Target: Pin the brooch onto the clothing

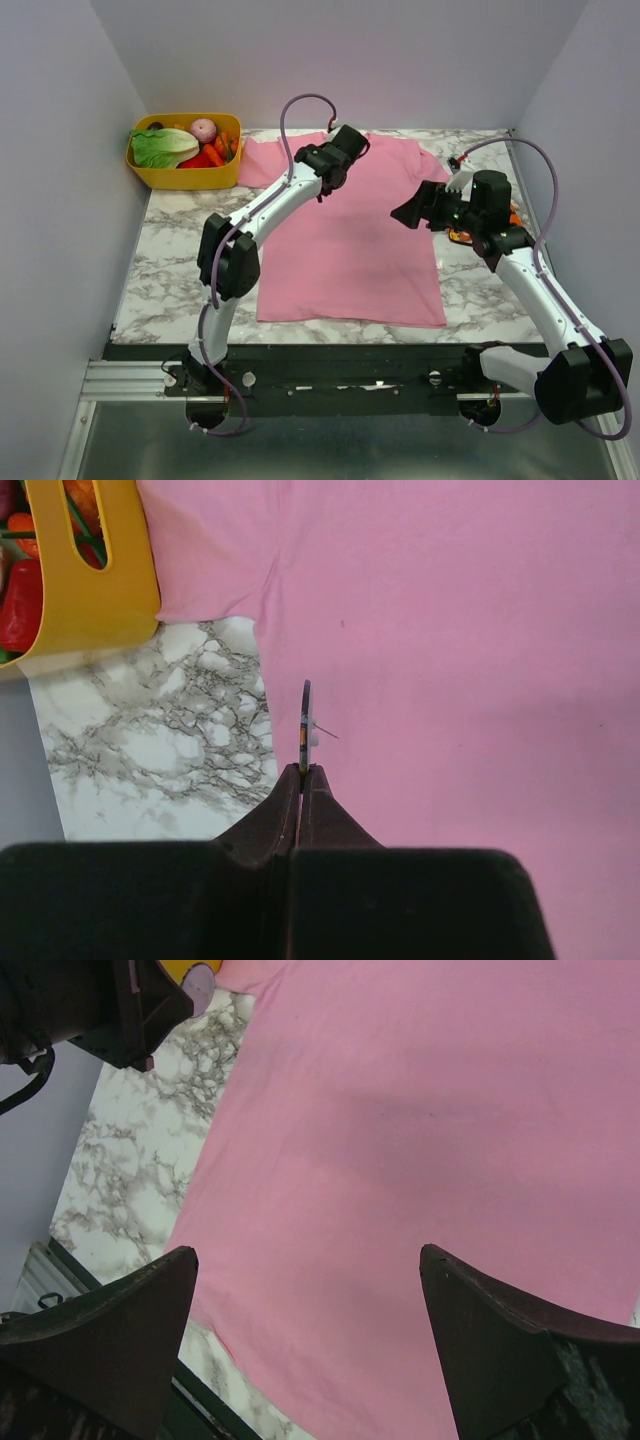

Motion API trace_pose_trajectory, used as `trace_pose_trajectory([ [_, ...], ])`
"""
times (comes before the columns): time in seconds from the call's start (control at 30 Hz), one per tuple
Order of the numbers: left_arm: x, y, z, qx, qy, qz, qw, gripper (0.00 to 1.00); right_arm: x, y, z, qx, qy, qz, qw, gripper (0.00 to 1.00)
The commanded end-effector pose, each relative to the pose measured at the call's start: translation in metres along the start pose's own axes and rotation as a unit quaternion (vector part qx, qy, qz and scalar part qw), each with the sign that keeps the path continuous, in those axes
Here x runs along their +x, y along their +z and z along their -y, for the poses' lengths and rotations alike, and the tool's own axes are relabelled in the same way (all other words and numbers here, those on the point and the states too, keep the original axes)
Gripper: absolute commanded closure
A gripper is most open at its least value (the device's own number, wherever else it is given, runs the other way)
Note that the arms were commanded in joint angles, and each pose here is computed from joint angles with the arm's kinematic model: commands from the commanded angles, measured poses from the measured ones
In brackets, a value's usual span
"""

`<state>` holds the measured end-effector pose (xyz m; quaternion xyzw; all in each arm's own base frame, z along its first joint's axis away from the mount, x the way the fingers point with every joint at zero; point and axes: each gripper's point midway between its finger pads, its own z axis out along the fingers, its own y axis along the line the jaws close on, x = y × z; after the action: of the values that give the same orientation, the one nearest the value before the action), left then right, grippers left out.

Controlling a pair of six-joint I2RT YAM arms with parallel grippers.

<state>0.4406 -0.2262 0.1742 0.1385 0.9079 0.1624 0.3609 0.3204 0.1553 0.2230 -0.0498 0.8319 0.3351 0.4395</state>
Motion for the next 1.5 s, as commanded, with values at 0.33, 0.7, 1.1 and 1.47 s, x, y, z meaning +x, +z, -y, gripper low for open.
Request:
trace_pose_trajectory([
  [0.33,-0.027,0.022,-0.001,-0.046,0.031,0.007,0.998,1.0,0.01,0.007,0.004,-0.007,0.013,-0.019,1.0,0.0],
  [0.7,-0.019,0.083,-0.003,-0.087,0.068,-0.016,0.994,1.0,0.016,0.015,0.021,0.021,0.027,-0.027,0.999,0.0],
  [1.1,-0.015,0.14,0.005,-0.129,0.158,-0.013,0.979,1.0,0.019,0.033,0.045,0.042,0.066,-0.052,0.996,0.0],
  [1.47,-0.009,0.17,0.003,-0.123,0.178,-0.016,0.976,1.0,0.024,0.044,0.05,0.038,0.074,-0.07,0.994,0.0],
])
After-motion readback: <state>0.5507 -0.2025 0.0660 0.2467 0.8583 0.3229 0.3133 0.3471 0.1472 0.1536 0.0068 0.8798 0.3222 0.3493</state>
